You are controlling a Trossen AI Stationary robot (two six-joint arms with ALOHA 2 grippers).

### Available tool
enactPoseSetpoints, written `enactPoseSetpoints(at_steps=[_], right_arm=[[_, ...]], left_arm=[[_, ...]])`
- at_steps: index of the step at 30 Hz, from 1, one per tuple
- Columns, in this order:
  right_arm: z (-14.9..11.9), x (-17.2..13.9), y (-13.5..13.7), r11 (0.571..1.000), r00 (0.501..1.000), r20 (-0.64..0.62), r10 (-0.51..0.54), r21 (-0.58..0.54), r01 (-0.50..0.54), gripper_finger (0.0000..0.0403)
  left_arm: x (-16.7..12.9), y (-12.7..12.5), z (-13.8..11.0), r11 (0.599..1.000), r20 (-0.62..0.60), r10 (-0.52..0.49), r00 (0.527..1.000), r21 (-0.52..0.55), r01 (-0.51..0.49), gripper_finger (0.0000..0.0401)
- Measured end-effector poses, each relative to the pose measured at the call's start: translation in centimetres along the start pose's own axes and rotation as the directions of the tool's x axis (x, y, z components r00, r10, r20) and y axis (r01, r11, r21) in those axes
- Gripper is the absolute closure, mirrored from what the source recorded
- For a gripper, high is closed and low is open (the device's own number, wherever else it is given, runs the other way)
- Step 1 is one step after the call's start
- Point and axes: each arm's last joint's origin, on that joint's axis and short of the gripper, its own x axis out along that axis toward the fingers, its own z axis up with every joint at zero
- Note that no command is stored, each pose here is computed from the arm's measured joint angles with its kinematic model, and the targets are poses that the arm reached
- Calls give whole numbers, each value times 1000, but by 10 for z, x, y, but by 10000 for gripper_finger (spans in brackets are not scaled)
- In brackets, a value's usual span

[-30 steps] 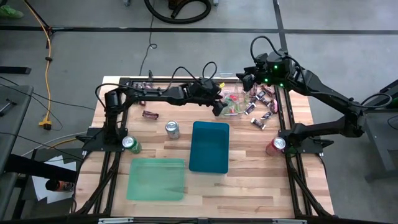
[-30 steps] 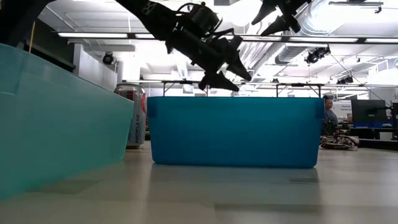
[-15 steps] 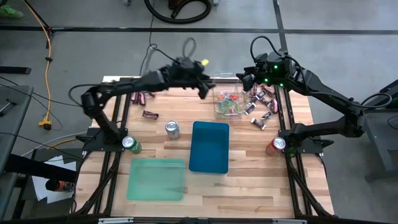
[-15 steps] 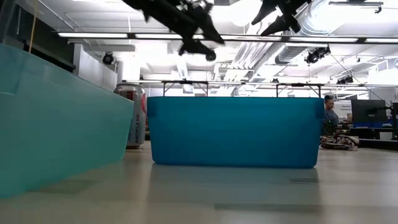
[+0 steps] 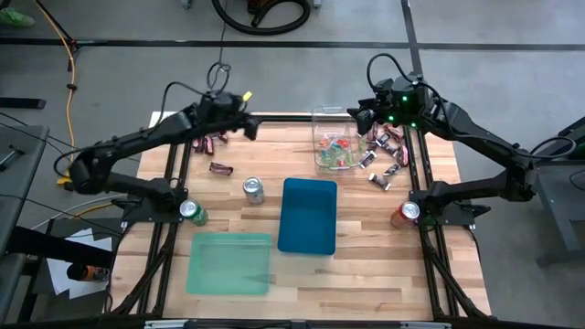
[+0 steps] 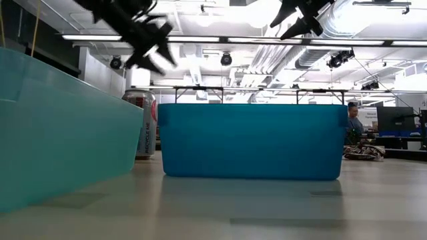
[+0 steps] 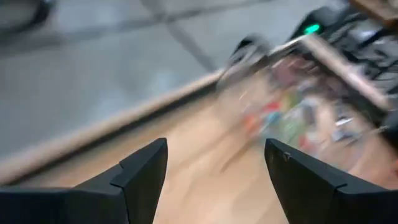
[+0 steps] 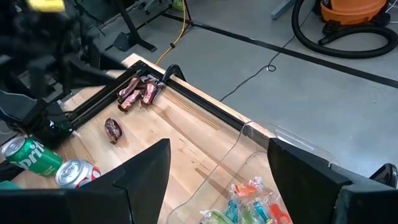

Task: Sort candy
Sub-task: Put the brown chocolate into the green bin

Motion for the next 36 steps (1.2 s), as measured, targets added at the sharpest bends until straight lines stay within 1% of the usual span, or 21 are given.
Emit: enactPoseSetpoints(at_steps=[2,3,4,6,9,12,14,17,18,21,27,31,36], right_arm=[[0,0,0,1000,1000,0,0,17,0,139],[0,0,0,1000,1000,0,0,25,0,139],[0,0,0,999,1000,0,0,35,0,139],[0,0,0,999,1000,0,0,42,0,139],[0,1,0,999,1000,-2,-1,44,1,139],[-1,3,0,999,1000,-12,-4,44,4,139],[-1,5,0,999,1000,-17,-4,44,4,139],[-2,11,0,999,999,-37,-3,47,5,139],[-3,13,0,999,999,-43,-5,46,7,139],[-4,21,0,999,998,-63,-11,45,14,139],[-7,29,1,999,996,-94,1,45,3,139],[-7,30,1,999,996,-94,3,45,1,139],[-7,30,1,999,996,-95,3,43,1,139]], left_arm=[[0,13,-17,995,-110,65,992,-64,-72,144],[0,19,-25,993,-186,86,979,-64,-100,144],[0,23,-32,992,-263,103,959,-40,-118,144],[2,28,-42,991,-376,132,917,38,-127,146],[7,32,-58,981,-533,180,827,163,-109,148],[13,34,-72,962,-647,227,728,266,-63,149],[18,35,-80,948,-701,258,665,315,-35,149],[26,35,-89,927,-738,299,606,376,0,149],[28,35,-90,921,-739,312,597,389,1,149],[35,33,-93,907,-734,331,593,421,14,149],[43,29,-103,849,-743,378,553,516,112,149],[48,25,-108,828,-751,382,539,538,161,149],[55,24,-115,801,-768,393,507,556,222,149]])
